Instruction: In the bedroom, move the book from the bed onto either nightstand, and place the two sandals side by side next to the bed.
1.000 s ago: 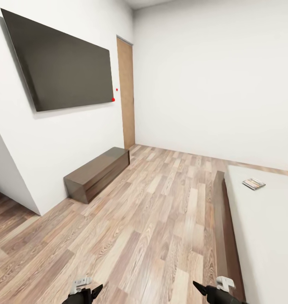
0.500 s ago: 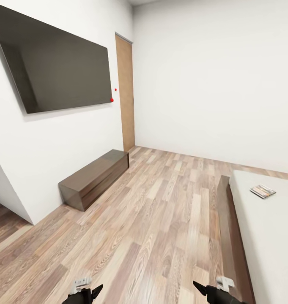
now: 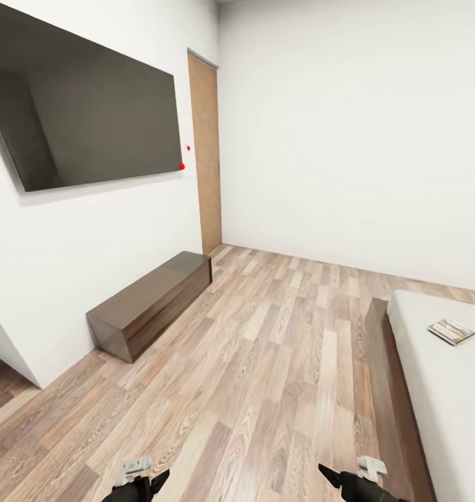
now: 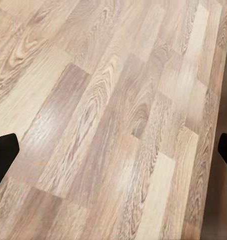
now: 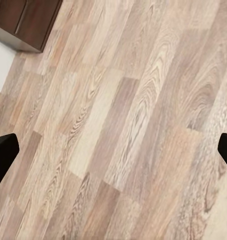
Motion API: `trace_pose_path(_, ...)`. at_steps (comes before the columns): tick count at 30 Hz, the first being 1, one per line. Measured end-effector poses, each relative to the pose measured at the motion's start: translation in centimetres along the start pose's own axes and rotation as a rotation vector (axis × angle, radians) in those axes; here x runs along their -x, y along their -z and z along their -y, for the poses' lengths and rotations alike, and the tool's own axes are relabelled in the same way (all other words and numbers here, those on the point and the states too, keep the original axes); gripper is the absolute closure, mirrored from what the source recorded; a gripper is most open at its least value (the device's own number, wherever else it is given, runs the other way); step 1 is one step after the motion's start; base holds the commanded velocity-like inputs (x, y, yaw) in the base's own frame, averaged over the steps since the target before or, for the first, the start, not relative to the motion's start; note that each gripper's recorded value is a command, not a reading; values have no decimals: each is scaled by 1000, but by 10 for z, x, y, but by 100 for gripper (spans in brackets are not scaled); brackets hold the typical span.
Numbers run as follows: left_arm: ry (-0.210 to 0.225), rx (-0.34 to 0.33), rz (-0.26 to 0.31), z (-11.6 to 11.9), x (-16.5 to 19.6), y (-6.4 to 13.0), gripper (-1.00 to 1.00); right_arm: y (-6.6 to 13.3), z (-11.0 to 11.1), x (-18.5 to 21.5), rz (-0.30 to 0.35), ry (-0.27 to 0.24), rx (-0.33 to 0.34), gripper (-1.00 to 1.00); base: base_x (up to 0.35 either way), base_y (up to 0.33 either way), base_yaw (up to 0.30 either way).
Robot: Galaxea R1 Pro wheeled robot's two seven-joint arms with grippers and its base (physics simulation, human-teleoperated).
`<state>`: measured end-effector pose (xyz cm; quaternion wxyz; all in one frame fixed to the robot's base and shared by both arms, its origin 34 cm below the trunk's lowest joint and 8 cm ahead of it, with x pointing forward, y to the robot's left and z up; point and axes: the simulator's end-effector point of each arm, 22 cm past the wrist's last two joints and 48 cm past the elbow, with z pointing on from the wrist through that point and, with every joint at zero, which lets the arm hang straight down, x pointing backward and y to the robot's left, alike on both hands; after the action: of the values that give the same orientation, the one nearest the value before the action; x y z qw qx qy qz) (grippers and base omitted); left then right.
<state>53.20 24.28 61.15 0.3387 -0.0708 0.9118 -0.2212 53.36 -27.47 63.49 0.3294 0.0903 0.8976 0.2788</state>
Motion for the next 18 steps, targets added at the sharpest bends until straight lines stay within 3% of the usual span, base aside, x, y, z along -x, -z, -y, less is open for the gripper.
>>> trace_pose_path(18,5,1,-7,0,-4,1,-100,0,0,0,0,0,0,-100,309,-108,0)
